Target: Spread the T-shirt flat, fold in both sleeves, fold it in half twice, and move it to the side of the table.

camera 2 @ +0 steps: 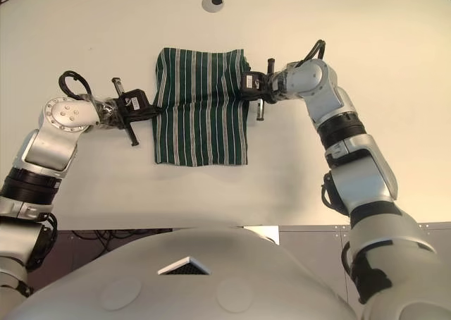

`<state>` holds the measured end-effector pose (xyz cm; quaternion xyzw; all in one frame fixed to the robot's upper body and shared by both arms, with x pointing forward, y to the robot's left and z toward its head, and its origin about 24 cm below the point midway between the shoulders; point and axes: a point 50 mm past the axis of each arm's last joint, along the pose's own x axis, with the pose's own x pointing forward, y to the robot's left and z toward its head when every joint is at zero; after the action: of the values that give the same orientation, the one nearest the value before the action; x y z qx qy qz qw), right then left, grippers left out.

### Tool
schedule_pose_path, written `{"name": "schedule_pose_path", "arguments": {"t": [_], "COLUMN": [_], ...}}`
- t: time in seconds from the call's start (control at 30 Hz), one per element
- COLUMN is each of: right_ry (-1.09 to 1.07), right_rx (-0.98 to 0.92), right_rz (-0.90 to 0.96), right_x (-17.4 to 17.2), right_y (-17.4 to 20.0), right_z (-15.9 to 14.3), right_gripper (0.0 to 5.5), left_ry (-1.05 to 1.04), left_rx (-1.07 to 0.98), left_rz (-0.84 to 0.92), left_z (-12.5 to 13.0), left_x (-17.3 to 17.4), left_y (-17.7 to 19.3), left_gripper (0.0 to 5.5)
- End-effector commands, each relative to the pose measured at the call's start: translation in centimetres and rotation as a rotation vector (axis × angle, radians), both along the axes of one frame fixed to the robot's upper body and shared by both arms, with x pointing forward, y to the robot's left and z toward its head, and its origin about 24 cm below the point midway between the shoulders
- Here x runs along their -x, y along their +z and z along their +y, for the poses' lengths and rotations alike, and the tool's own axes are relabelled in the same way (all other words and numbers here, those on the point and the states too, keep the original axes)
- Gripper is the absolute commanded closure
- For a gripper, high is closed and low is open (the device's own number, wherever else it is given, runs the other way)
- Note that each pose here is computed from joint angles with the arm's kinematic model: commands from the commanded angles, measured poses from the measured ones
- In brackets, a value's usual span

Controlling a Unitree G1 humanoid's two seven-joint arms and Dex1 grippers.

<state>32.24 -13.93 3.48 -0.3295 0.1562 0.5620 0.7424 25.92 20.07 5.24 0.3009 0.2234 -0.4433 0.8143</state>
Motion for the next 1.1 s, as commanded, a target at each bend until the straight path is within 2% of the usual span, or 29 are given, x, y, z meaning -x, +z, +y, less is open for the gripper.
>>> {"name": "schedule_pose_path", "arguments": {"t": [0.03,0.13,0.2,0.3,0.37,0.5,0.73,0.87,1.1], "right_ry": [0.003,0.150,0.228,0.299,0.320,0.320,0.387,0.391,0.264], "right_rx": [-0.179,-0.100,-0.027,0.037,0.048,0.043,0.079,0.107,0.047], "right_rz": [-0.052,-0.082,-0.042,-0.022,-0.058,-0.180,-0.234,-0.211,-0.040], "right_x": [1.1,4.6,7.1,8.9,9.1,8.3,8.8,8.8,7.7], "right_y": [2.4,3.3,3.1,2.6,2.0,0.4,-2.1,-2.8,-2.5], "right_z": [-1.0,-3.8,-5.4,-6.0,-5.4,-2.9,-1.0,-1.1,-1.4], "right_gripper": [4.81,4.36,4.06,3.53,3.33,3.33,3.33,3.89,5.13], "left_ry": [0.094,-0.004,-0.117,-0.202,-0.264,-0.339,-0.425,-0.489,-0.468], "left_rx": [0.113,-0.099,-0.223,-0.297,-0.313,-0.287,-0.344,-0.345,-0.279], "left_rz": [-0.270,-0.286,-0.233,-0.196,-0.171,-0.161,-0.210,-0.206,-0.157], "left_z": [1.7,4.0,4.7,4.8,3.9,1.5,0.0,-0.8,-1.0], "left_x": [-0.7,3.1,5.8,7.6,8.4,8.7,7.5,7.5,7.2], "left_y": [4.9,4.2,3.0,1.5,0.3,-1.3,-2.4,-3.1,-3.5], "left_gripper": [4.90,4.51,4.24,3.79,3.75,3.75,3.75,3.75,4.86]}}
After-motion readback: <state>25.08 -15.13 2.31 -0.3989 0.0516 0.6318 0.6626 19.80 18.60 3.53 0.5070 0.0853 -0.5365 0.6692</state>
